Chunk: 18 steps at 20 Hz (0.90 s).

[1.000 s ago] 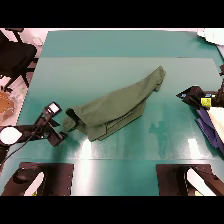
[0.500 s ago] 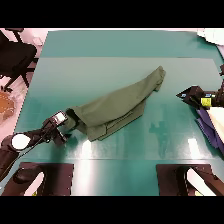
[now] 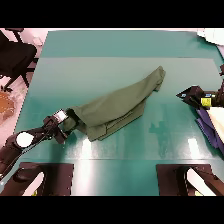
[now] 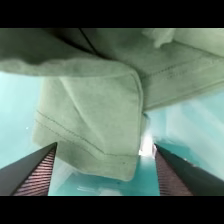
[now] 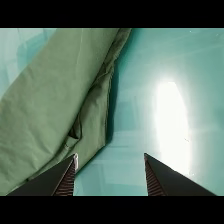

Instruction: Fold the shirts.

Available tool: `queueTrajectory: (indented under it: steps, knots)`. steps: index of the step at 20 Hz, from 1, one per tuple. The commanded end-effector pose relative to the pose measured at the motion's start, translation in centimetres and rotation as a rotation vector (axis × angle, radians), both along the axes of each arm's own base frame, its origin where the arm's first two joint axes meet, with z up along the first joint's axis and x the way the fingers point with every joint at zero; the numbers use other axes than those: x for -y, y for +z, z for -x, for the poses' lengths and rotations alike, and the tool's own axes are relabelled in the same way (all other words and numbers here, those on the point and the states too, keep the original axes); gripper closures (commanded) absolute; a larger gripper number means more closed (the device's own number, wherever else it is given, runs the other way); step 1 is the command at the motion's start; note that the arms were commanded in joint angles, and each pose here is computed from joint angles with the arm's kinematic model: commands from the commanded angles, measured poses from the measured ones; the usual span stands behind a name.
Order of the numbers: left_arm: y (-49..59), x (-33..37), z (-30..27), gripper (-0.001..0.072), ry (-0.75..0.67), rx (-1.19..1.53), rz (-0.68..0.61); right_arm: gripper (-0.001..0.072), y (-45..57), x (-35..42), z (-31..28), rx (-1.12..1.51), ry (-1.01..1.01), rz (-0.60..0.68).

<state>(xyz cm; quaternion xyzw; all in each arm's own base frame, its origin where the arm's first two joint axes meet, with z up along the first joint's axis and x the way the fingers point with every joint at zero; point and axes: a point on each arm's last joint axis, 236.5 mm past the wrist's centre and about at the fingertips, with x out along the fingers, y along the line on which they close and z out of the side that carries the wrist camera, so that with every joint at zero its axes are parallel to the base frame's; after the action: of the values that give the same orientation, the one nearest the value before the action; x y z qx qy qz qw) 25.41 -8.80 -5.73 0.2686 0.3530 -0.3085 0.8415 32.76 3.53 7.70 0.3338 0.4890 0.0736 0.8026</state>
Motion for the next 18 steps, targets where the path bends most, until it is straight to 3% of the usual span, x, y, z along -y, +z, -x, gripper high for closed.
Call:
queueTrajectory:
  steps: [1,2,4,5,7,8,14,18]
  knots:
    - [-0.2,-0.1,-0.2,-0.0003,-0.007,0.005,-0.01,0.0235,0.0,0.0,0.0,0.0,-0.001,0.0]
    - [-0.2,-0.1,-0.3,0.0002,-0.006,0.007,-0.01,0.0235,0.0,0.0,0.0,-0.001,0.0,0.0]
    - [-0.1,-0.1,-0.4,0.0348,-0.004,0.012,-0.011,0.0234,0.0,0.0,0.0,0.001,-0.001,0.0]
    - [-0.1,-0.1,-0.4,0.0359,-0.005,0.013,-0.012,0.0235,0.0,0.0,0.0,0.001,-0.002,0.0]
    - [-0.1,-0.1,-0.4,0.0602,-0.017,0.017,-0.019,0.0235,0.0,0.0,0.0,0.0,-0.001,0.0]
    - [-0.1,-0.1,-0.4,0.0685,-0.014,0.017,-0.015,0.0235,0.0,0.0,0.0,0.0,0.0,0.0]
    - [5.7,0.4,-3.8,0.0685,-0.005,0.15,0.011,0.0235,-0.3,-0.7,0.4,-0.024,0.023,-0.014]
    - [9.1,0.5,-5.5,0.0685,-0.003,0.227,0.017,0.0224,-2.3,-6.1,0.4,-0.11,0.144,-0.106]
